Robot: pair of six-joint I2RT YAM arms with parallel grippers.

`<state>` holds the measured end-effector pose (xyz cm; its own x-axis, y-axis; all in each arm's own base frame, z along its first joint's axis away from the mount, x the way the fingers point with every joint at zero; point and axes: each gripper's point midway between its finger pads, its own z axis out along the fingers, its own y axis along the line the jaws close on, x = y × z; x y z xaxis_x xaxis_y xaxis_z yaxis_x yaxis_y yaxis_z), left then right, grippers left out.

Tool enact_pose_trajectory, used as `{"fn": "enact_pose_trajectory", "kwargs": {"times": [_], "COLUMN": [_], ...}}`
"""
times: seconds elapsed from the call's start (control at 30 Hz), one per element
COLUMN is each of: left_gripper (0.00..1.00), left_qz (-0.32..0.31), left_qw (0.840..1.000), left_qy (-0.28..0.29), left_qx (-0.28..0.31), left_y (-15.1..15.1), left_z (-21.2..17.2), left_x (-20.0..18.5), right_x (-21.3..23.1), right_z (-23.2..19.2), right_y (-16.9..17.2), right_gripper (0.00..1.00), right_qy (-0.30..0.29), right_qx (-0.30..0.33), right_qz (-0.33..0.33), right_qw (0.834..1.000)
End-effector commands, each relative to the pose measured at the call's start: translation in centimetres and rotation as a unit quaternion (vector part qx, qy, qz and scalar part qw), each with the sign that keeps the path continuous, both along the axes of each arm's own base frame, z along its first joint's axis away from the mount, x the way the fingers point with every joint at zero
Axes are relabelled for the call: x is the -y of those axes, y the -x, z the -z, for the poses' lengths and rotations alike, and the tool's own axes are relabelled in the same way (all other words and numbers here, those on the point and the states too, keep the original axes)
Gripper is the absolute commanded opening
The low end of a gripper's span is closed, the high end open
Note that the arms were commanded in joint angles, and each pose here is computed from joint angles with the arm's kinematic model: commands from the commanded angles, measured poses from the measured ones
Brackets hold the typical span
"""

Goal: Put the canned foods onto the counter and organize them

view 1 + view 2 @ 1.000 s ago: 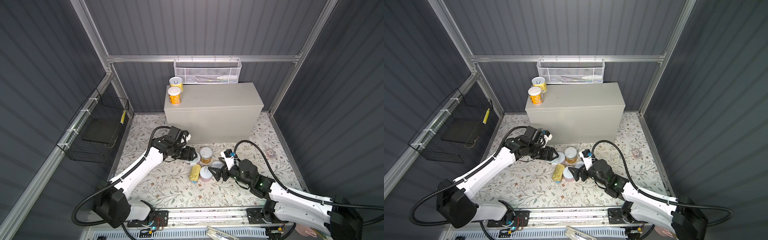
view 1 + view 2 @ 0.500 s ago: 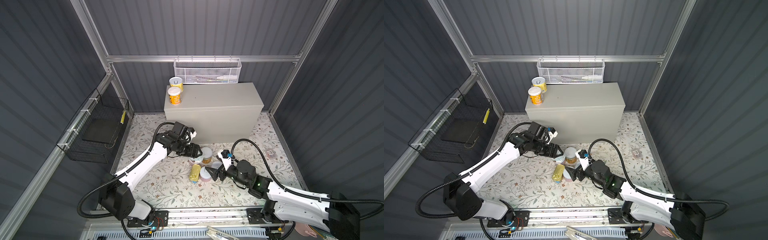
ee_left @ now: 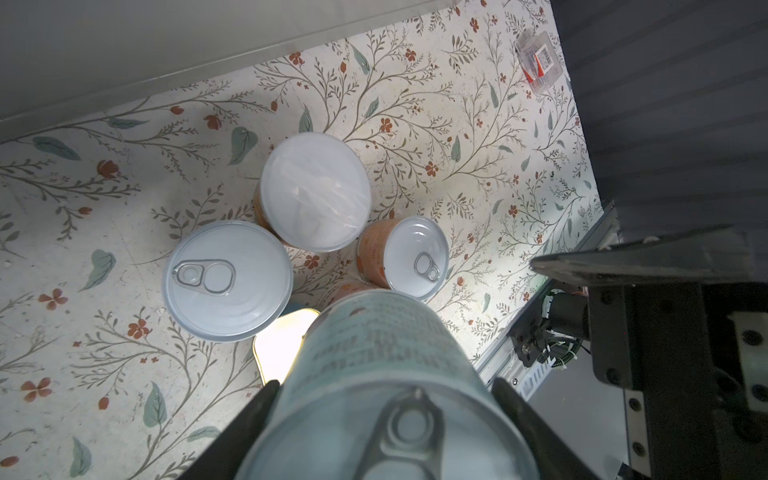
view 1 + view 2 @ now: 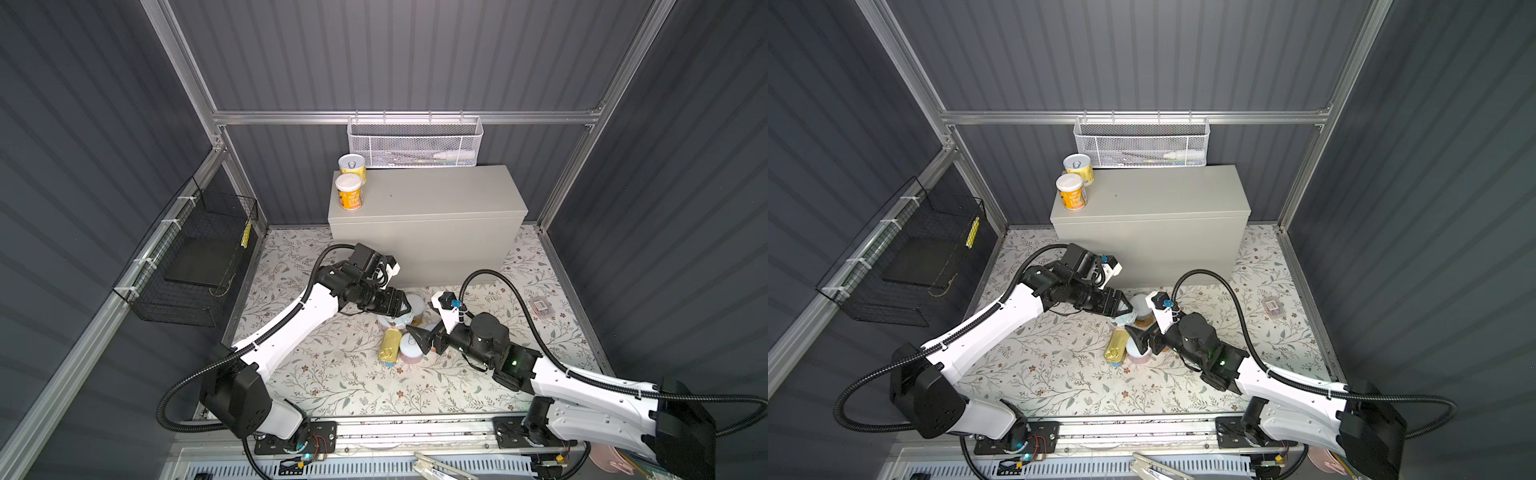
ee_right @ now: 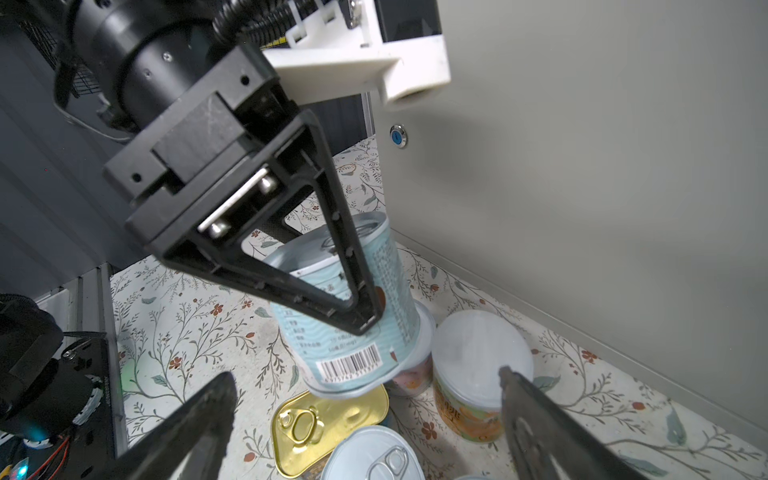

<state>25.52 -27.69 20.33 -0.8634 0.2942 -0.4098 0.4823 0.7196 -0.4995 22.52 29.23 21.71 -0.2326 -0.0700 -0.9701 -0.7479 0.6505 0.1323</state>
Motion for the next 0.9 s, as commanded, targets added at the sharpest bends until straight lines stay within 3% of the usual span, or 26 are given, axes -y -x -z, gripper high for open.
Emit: {"fn": "enact_pose_trajectory", "kwargs": {"times": [0.0,0.5,0.87], "left_gripper": [0.56,0.57,0.58], "left_qz": [0.021,0.04,0.047], "left_qw": [0.998,0.997,0.996], "left_qy": [0.042,0.066,0.075], "left_qx": [0.036,0.019,0.019], "left_y": [-0.4,-0.3,-0.7], "left_z": [-3.1,-3.8,-4.8], "left_x": [1.4,2.7,3.3], "right_x": [-0.4,-1.5,-2.6], "right_z": [-1.5,-1.7,0.4], "right_y": [-0.4,-0.9,-1.8], "right_gripper": [0.99,0.99,0.99], "right_qy": [-0.009,-0.004,0.011], "right_qx": [0.017,0.025,0.011], "right_qz": [0.005,0.0,0.005], "right_qw": [1.0,1.0,1.0]}}
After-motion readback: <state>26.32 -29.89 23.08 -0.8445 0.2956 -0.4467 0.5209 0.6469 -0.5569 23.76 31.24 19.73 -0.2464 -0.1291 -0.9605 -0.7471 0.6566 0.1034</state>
